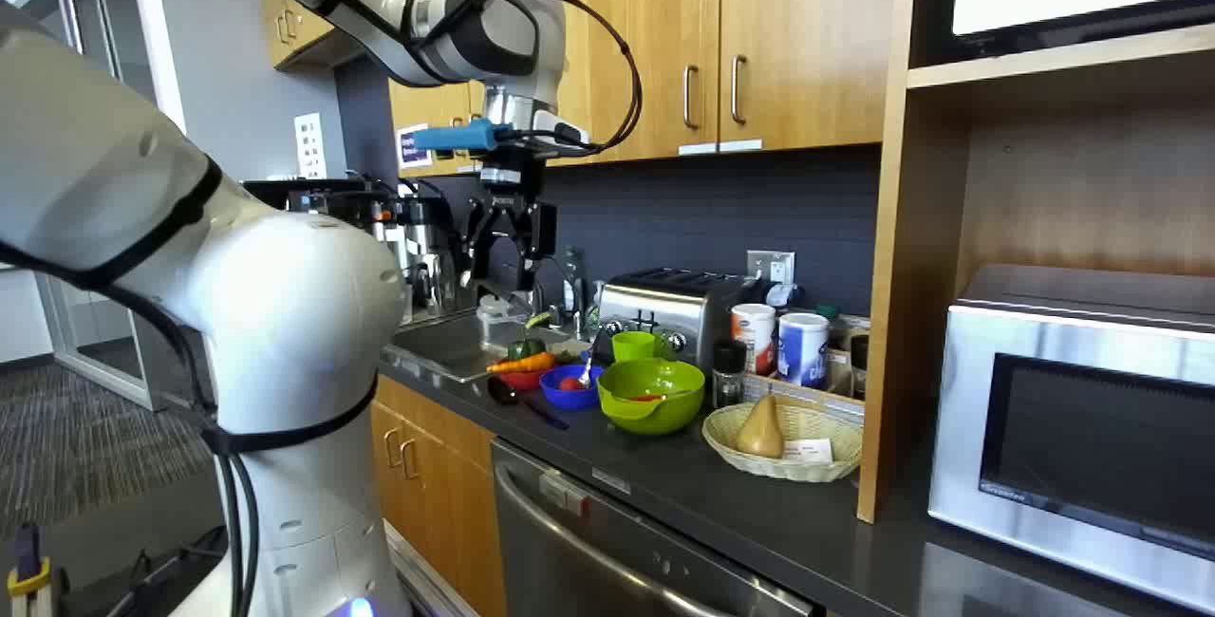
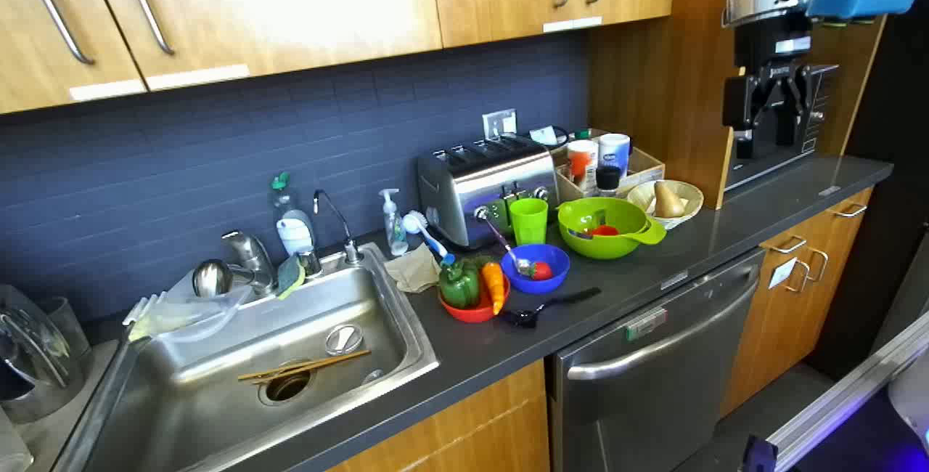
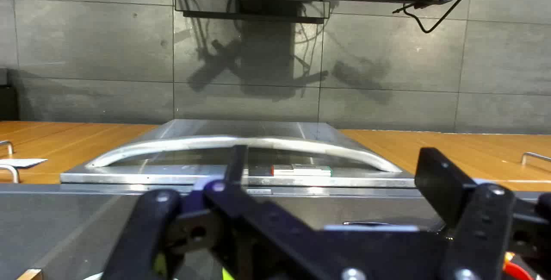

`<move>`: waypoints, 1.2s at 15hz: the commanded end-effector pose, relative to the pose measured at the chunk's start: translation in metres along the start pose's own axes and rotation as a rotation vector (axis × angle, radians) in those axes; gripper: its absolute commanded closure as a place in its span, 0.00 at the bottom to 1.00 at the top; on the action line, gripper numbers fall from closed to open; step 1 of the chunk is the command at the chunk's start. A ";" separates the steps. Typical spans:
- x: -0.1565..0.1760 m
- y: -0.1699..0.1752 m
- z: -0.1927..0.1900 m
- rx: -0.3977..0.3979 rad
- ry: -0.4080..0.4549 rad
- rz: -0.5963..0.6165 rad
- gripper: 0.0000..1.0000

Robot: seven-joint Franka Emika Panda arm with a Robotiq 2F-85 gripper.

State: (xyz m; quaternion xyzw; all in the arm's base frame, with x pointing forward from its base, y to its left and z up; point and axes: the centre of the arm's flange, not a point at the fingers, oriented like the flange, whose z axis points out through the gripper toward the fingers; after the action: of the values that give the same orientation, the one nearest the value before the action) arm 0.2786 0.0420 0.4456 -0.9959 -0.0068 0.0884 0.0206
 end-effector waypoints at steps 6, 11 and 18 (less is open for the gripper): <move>0.000 0.000 0.000 0.000 0.000 0.000 0.00; 0.003 -0.003 0.001 0.015 -0.007 -0.016 0.00; 0.041 -0.057 0.002 0.084 0.103 -0.214 0.00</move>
State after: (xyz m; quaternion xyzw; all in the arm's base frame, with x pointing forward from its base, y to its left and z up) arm 0.2947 0.0730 0.4436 -0.9948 -0.0603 0.0534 0.0628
